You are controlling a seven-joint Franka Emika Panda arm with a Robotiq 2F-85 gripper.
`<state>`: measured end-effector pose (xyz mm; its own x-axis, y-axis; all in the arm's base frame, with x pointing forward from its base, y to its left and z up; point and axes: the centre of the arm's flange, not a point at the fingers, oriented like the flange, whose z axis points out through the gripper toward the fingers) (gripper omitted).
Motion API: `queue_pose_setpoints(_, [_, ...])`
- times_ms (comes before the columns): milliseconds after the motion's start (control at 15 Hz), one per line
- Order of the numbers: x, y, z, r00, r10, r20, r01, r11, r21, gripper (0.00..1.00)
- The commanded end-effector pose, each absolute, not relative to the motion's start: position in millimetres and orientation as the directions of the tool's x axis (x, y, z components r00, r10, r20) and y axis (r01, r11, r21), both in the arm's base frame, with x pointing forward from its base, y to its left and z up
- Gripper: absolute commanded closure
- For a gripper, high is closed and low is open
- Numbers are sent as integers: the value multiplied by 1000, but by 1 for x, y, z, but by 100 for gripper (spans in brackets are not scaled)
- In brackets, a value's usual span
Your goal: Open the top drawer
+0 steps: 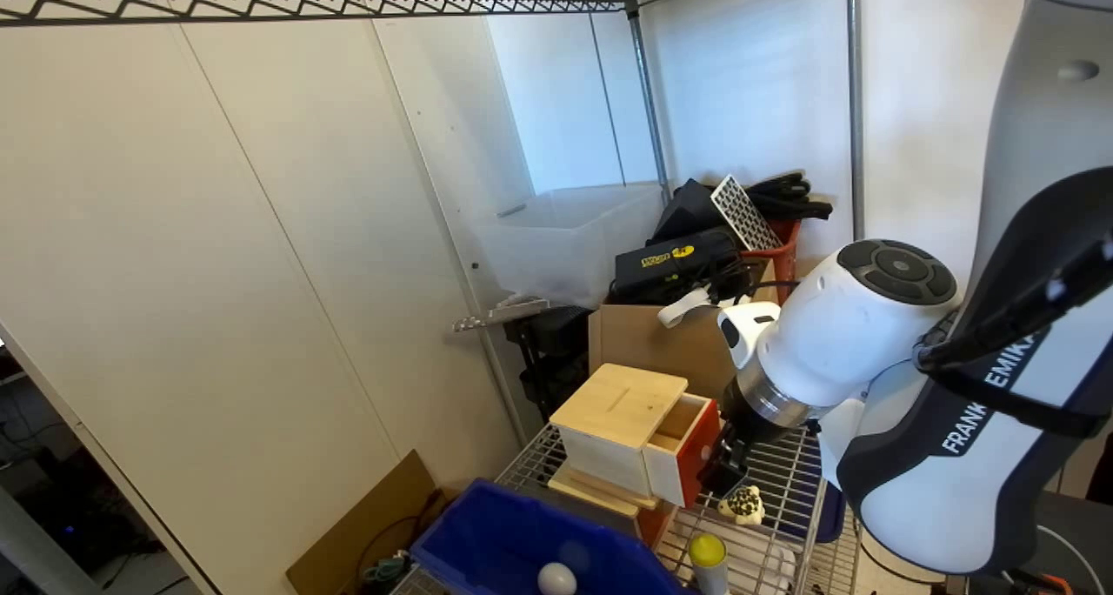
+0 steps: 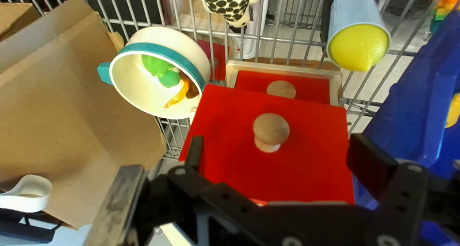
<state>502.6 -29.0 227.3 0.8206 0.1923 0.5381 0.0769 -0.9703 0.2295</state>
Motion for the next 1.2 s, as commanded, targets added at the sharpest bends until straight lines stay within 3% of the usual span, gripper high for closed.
queue_pose_setpoints(0, [496,-25,241,838,182,515,81,-974,212,0])
queue_pose_setpoints(733, [478,-15,258,915,201,351,121,-964,236,0])
queue_pose_setpoints(1133, [469,-7,252,964,221,150,186,-958,216,0])
